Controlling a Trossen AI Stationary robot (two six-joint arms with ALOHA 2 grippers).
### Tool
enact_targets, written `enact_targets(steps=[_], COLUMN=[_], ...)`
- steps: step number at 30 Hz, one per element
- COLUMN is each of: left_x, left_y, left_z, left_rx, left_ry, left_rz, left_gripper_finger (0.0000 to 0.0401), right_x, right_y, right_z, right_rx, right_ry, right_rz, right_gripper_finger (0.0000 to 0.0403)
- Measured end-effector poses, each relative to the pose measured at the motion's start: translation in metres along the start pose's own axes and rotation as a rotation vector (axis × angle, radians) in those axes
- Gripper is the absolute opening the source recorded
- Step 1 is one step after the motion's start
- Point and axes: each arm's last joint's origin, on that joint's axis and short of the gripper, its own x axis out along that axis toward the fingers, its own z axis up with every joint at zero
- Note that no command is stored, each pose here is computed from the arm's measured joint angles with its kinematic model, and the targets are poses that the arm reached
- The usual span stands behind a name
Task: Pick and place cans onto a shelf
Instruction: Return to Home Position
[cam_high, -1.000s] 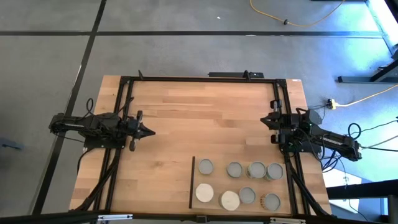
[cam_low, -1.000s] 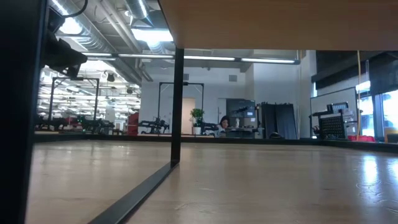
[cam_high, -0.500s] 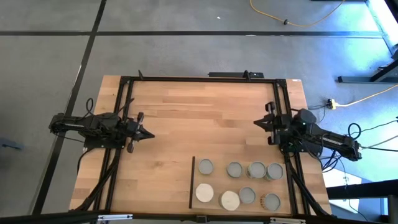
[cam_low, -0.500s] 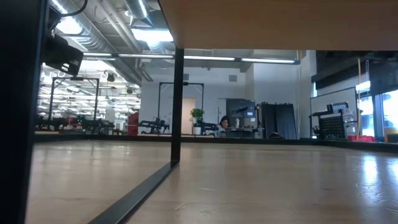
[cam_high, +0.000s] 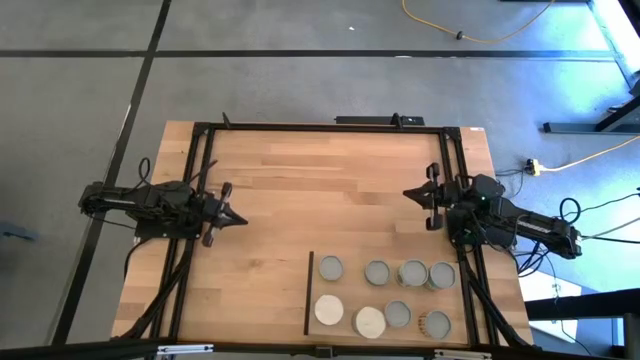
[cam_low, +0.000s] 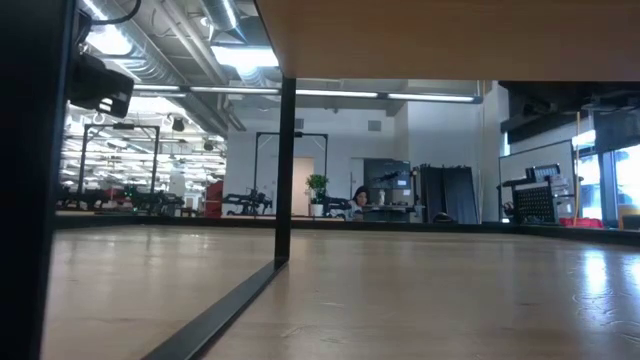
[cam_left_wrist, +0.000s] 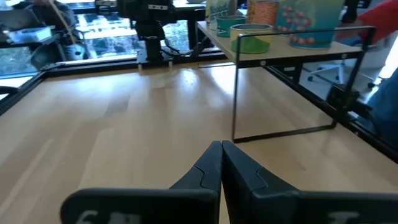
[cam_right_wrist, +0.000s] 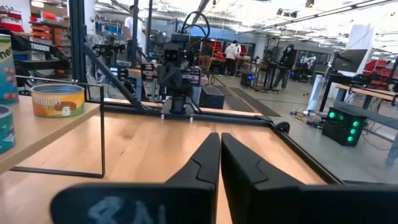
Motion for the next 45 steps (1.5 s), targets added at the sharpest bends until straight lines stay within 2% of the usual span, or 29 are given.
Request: enact_targets(steps=[9, 15, 23, 29, 35, 40, 45], left_x=[0.0000, -0.0001, 0.0019, 0.0018, 0.0016, 0.0013, 0.0011], left_y=[-0.0011, -0.0004, 0.0010, 0.0014, 0.0039, 0.0063, 0.0073], left_z=[-0.0012, -0.0068, -0.0052, -0.0053, -0.0058, -0.0059, -0.0058], left_rx=[0.003, 0.005, 0.076, 0.082, 0.005, 0.001, 0.104], left_ry=[0.011, 0.069, 0.018, 0.020, 0.025, 0.026, 0.038], left_rz=[-0.038, -0.010, 0.031, 0.046, 0.134, 0.219, 0.249], left_gripper_finger=[0.0000, 0.0000, 0.0000, 0.0000, 0.0000, 0.0000, 0.0000], right_x=[0.0000, 0.0000, 0.0000, 0.0000, 0.0000, 0.0000, 0.0000], right_y=[0.0000, 0.0000, 0.0001, 0.0001, 0.0001, 0.0001, 0.0001], right_z=[-0.0001, -0.0001, -0.0002, -0.0002, -0.0002, -0.0002, -0.0002], right_rx=[0.000, 0.000, 0.000, 0.000, 0.000, 0.000, 0.000], right_ry=[0.001, 0.001, 0.002, 0.002, 0.002, 0.002, 0.002], right_rz=[0.000, 0.001, 0.001, 0.002, 0.002, 0.002, 0.002], right_gripper_finger=[0.0018, 0.0018, 0.0018, 0.0018, 0.0018, 0.0018, 0.0018])
